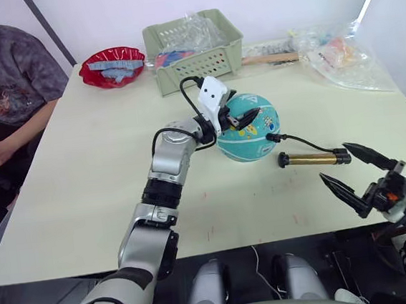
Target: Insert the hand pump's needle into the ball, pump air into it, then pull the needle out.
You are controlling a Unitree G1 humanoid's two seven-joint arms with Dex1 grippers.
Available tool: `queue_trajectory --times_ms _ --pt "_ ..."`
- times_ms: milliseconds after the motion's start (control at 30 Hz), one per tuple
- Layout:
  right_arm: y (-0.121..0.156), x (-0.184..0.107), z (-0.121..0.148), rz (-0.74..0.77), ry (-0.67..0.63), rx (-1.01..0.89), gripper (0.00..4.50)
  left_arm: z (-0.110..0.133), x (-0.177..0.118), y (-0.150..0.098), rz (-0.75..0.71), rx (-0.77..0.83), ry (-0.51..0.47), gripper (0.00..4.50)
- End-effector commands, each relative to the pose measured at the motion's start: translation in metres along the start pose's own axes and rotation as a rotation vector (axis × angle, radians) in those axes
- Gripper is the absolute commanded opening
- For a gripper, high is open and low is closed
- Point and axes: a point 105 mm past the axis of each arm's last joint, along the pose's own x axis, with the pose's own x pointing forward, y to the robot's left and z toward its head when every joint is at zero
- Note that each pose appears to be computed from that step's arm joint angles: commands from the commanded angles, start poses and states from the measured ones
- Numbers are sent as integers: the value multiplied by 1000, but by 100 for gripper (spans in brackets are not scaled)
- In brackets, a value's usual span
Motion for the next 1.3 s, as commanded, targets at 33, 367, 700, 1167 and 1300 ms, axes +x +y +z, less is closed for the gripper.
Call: queue_trajectory --times_ms 33,367,700,1167,1300 --pt "-9 13 2 9 15 -52 440 -24 5 -10 -22 -32 83 450" --pt "-26 71 -15 114 216 -254 440 -41 11 -17 -16 -81 100 450" --pt "-39 110 -22 209 293 -642 440 -44 17 -25 -35 -85 95 450" --pt "-39 113 -9 242 213 -771 41 -44 18 -26 -38 -75 97 450" --pt "-38 113 -9 234 199 -750 41 -48 19 -29 -43 -58 113 450"
